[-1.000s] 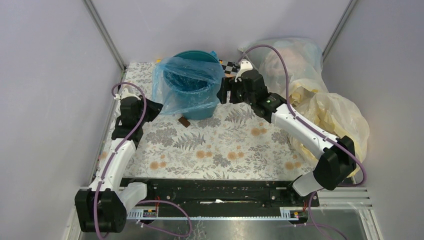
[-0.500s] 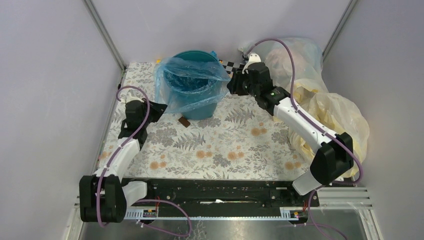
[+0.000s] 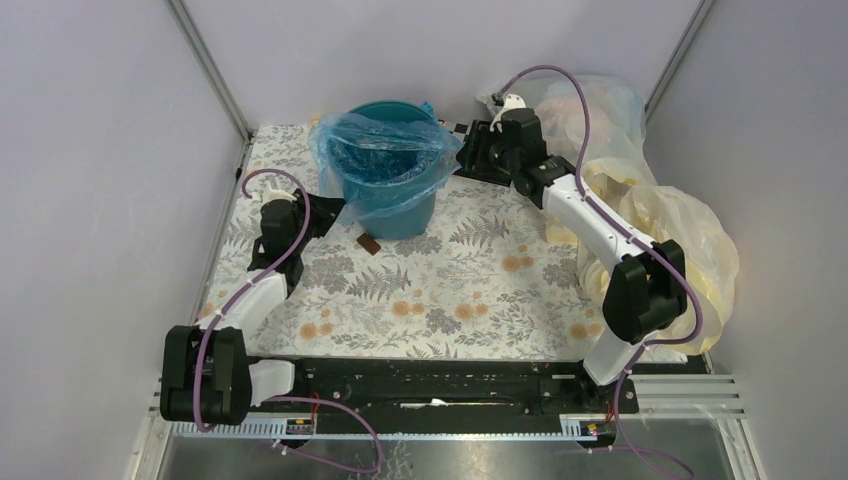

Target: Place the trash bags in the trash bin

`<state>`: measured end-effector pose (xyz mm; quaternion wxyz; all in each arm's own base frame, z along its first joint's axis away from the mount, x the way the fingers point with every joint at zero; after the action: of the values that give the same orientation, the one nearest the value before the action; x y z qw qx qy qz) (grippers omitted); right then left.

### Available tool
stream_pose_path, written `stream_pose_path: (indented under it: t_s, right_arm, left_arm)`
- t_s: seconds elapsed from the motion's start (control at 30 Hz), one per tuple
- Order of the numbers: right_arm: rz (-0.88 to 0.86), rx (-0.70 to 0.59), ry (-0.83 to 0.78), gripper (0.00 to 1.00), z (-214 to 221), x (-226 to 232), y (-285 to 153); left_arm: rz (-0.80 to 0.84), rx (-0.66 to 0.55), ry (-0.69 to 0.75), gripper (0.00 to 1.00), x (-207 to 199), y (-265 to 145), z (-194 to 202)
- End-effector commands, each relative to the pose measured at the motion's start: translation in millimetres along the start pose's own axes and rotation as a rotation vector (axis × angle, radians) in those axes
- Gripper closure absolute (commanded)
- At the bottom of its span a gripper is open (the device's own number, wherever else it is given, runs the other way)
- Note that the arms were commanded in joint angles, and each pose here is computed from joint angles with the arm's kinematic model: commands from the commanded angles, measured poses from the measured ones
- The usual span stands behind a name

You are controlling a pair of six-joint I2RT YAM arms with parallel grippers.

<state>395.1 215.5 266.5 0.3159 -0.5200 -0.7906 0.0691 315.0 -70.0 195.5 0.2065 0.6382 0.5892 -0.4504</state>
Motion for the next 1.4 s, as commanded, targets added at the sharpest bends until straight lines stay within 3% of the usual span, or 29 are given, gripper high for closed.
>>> stream_pose_path:
  t_s: [0.0, 0.3, 0.53, 0.77, 1.03, 1.17, 1.37]
  right_arm:
    - [-0.035, -0.045, -0.015, 0.42, -22, 0, 4]
    - [-0.068, -0.022, -0.074, 0.22, -27, -5, -1]
    - [-0.106, -0.148, -0.207, 0.19, -57, 9, -43]
    - [-0.208, -0.266, -0.357, 0.19, -83, 32, -76]
    - [-0.325, -0.157, -0.71, 0.2, -64, 91, -57]
    - [-0.266, -0.106, -0.873, 0.18, -49, 112, -45]
    - [-0.13, -0.098, -0.959, 0.15, -48, 111, -27]
  left_arm:
    - [0.049, -0.084, 0.036, 0.71, -14, -1, -13]
    - [0.049, -0.098, 0.067, 0.68, -13, 3, -11]
    - [0.091, -0.168, 0.096, 0.66, -27, -13, -18]
    - [0.108, -0.161, 0.094, 0.66, -34, -12, -20]
    - [0.083, -0.183, 0.094, 0.65, -34, -14, -24]
    - [0.072, -0.192, 0.1, 0.65, -36, -15, -27]
    - [0.064, -0.202, 0.106, 0.65, -37, -17, -29]
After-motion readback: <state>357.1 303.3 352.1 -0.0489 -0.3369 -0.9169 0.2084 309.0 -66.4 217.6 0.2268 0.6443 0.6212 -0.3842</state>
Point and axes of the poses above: each gripper's point midway between its finger pads, its own y axis out along the fingers, its own x axis along the line the jaws close on, z = x × y, the point moved 7 cm from there along -y, back along the fingers, and after that the axes turned 2 degrees about y, right-handed, at the moved point
